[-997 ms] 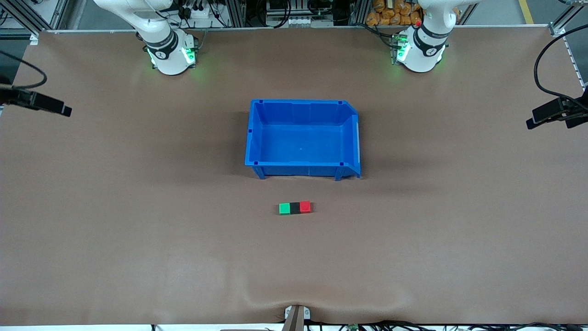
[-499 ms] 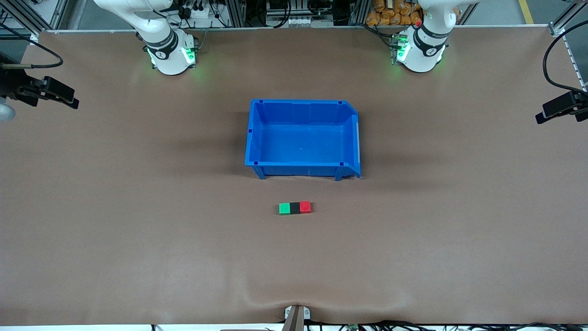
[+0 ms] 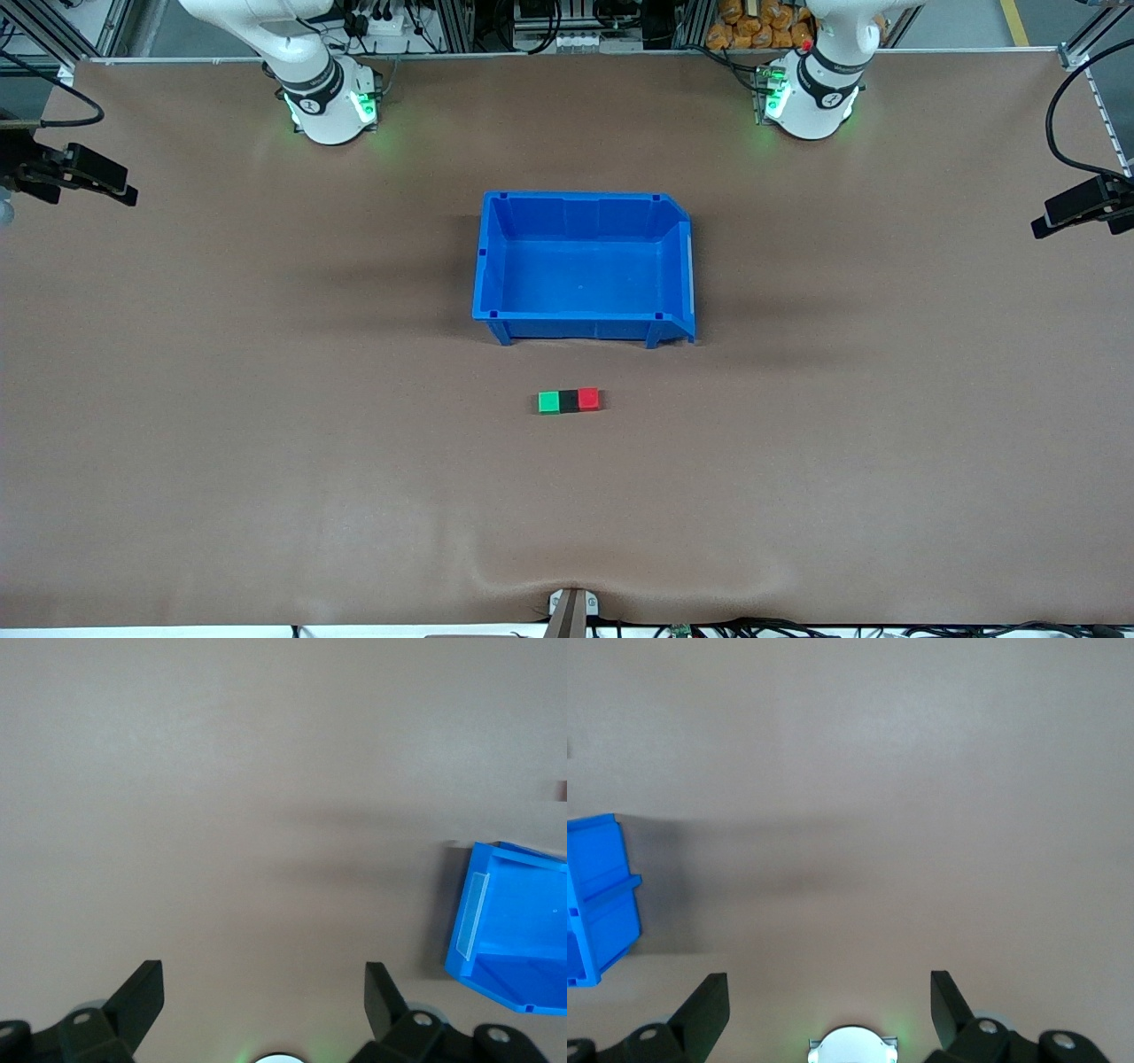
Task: Attach green and red cubes to black cube
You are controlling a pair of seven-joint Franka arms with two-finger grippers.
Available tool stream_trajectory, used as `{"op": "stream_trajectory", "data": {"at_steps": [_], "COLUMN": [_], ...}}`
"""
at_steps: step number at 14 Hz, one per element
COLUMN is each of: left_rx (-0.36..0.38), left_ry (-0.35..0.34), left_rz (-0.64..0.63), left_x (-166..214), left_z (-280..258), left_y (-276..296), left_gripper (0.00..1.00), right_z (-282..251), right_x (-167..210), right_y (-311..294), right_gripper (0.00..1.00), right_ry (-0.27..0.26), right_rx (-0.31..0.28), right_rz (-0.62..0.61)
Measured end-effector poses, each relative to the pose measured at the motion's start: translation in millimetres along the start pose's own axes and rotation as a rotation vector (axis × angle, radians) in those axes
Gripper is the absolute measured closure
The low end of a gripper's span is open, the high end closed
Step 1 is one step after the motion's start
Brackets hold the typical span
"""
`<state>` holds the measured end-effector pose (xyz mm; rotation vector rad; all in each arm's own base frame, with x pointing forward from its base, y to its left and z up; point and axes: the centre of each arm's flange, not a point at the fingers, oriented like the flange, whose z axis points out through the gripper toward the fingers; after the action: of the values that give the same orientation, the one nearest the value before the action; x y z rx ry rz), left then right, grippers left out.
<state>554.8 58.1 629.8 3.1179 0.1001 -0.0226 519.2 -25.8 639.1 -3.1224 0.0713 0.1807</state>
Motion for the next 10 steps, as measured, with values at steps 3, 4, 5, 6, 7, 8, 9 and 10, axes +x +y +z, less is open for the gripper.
{"op": "stream_trajectory", "data": {"at_steps": [3,4,5,6,7,8,9,10], "left_rx": [0.0,-0.001,-0.001,-0.001,-0.001,-0.001,-0.001,-0.001], "left_ry": [-0.003,-0.005,-0.006,-0.007,-0.007,-0.007,-0.007,-0.007], "left_rz": [0.001,0.003,0.005,0.007,0.01,0.012,0.013,0.013], "left_x": [0.8,1.3,1.7,2.0,2.0,2.1,2.1,2.1], "left_z": [1.6,2.5,3.2,3.6,3.7,3.7,3.8,3.8], "left_y": [0.0,0.3,1.1,2.4,3.7,4.8,5.5,5.5], "left_gripper": [0.0,0.0,0.0,0.0,0.0,0.0,0.0,0.0], "right_z": [-1.8,-2.2,-2.6,-3.1,-3.4,-3.5,-3.5,-3.5], "right_x": [1.0,0.7,0.7,1.0,1.2,1.3,1.3,1.3], "right_y": [-0.7,-1.3,-1.4,-1.2,-1.1,-0.7,0.0,1.1], "right_gripper": [0.0,0.0,0.0,0.0,0.0,0.0,0.0,0.0], "right_ry": [0.015,0.016,0.018,0.022,0.025,0.026,0.026,0.026], "right_rx": [0.0,0.0,0.0,-0.001,-0.001,-0.002,-0.002,-0.002], "right_rz": [-0.001,-0.003,-0.003,-0.003,-0.002,-0.002,0.0,0.001]}}
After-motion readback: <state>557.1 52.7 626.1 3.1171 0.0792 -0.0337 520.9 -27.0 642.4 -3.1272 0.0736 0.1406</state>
